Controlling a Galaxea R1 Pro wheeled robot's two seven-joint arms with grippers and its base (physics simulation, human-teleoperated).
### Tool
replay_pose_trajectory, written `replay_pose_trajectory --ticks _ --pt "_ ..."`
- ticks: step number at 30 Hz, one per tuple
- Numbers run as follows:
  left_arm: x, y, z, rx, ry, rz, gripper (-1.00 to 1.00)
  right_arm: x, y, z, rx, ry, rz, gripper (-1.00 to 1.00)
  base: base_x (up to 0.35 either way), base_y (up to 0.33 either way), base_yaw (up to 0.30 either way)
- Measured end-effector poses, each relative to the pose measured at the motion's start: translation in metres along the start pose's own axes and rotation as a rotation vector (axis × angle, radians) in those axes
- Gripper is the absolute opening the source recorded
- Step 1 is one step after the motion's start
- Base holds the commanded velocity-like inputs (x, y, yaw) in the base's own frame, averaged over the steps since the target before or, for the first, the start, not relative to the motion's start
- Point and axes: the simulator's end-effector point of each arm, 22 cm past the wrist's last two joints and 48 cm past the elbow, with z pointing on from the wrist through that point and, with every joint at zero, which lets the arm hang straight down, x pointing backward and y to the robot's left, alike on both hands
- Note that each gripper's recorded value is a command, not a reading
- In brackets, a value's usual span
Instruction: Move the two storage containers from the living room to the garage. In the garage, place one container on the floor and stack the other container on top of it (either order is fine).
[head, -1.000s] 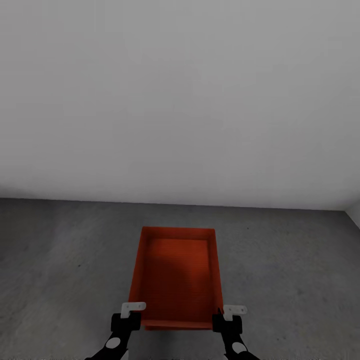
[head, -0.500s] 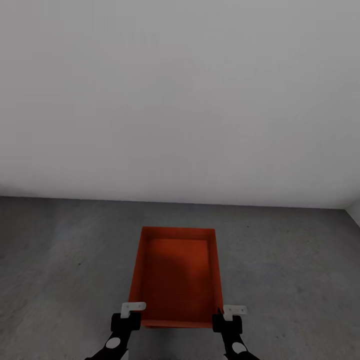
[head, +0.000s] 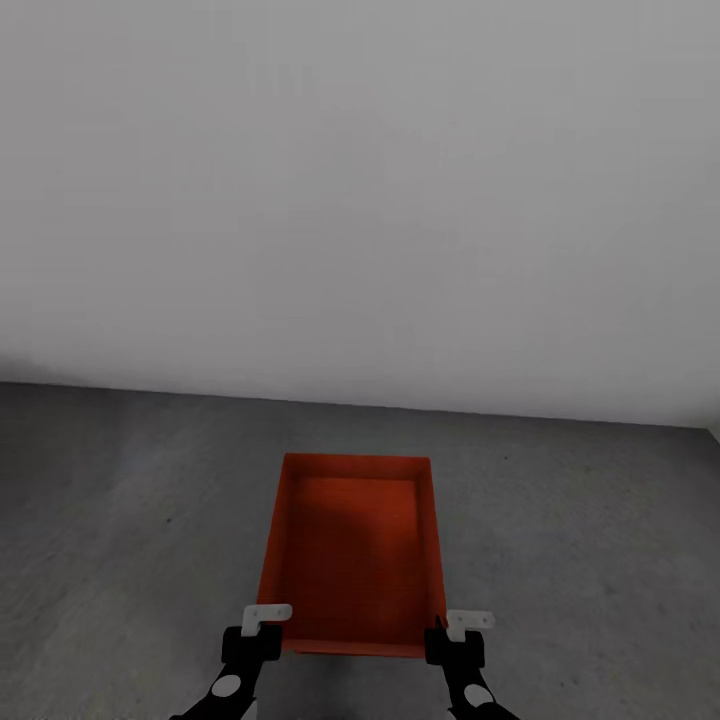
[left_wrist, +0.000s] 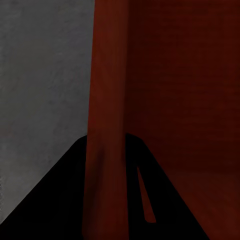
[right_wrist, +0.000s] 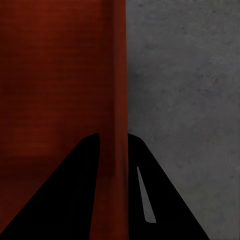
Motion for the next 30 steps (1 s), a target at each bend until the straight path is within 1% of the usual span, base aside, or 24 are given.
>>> replay_pose_trajectory --ticks 19,26,30 --pt "0.0 0.0 0.0 0.0 0.0 0.0 -1.0 -0.0001 0.0 0.0 0.0 0.0 0.0 -1.0 0.0 -0.001 0.006" --pt "0.0006 -0.0002 -0.0001 0.0 0.001 0.002 -1.0 0.0009 -0.0002 -0.0002 0.0 0.001 0.001 -1.0 0.0 -0.141 0.0" --pt "0.0008 0.0002 -0.0001 0.0 0.002 0.002 -1.0 0.0007 0.0001 -0.0001 -0.001 0.003 0.0 -1.0 0.0 -0.044 0.0"
